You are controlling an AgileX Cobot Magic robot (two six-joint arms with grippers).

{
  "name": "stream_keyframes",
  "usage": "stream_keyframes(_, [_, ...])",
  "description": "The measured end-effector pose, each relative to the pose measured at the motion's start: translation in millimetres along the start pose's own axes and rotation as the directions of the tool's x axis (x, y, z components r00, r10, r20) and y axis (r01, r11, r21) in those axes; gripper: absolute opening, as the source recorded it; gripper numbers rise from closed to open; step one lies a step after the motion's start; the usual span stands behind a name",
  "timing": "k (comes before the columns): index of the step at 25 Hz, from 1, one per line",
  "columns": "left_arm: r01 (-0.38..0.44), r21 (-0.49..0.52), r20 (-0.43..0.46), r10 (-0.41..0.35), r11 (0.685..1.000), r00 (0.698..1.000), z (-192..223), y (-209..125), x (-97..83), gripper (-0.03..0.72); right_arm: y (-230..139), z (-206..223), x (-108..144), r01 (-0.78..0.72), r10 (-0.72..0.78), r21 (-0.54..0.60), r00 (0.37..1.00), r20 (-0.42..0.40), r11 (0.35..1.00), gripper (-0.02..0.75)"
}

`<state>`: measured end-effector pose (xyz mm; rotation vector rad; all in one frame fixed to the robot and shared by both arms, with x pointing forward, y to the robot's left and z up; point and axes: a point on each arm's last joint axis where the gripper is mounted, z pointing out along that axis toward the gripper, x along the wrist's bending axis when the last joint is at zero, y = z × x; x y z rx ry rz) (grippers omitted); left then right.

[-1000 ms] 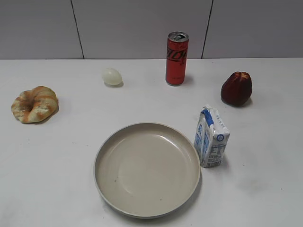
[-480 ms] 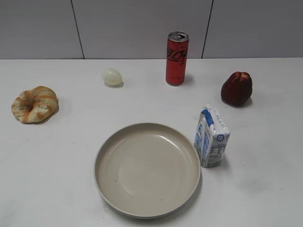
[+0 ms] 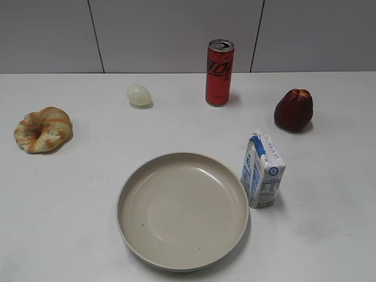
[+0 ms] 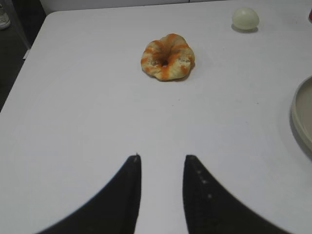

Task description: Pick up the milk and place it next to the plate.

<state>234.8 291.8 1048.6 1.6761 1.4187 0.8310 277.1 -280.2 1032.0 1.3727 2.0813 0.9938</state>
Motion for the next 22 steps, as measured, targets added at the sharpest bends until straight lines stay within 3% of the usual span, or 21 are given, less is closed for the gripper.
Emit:
stream_keyframes(9, [0.000,0.000,0.000,0.000,1.000,1.000,0.0,0.0,0.0,0.229,-13.9,-26.8,-4.3,-0.151,0.215,-0.244,0.941,0.263,0.958,0.582])
stream_keyframes(22, [0.000,0.000,0.000,0.000,1.000,1.000,0.0,0.0,0.0,0.230,-16.9,-30.5,-2.8,-0.152,0.235,-0.281,0.928,0.288,0.948,0.582])
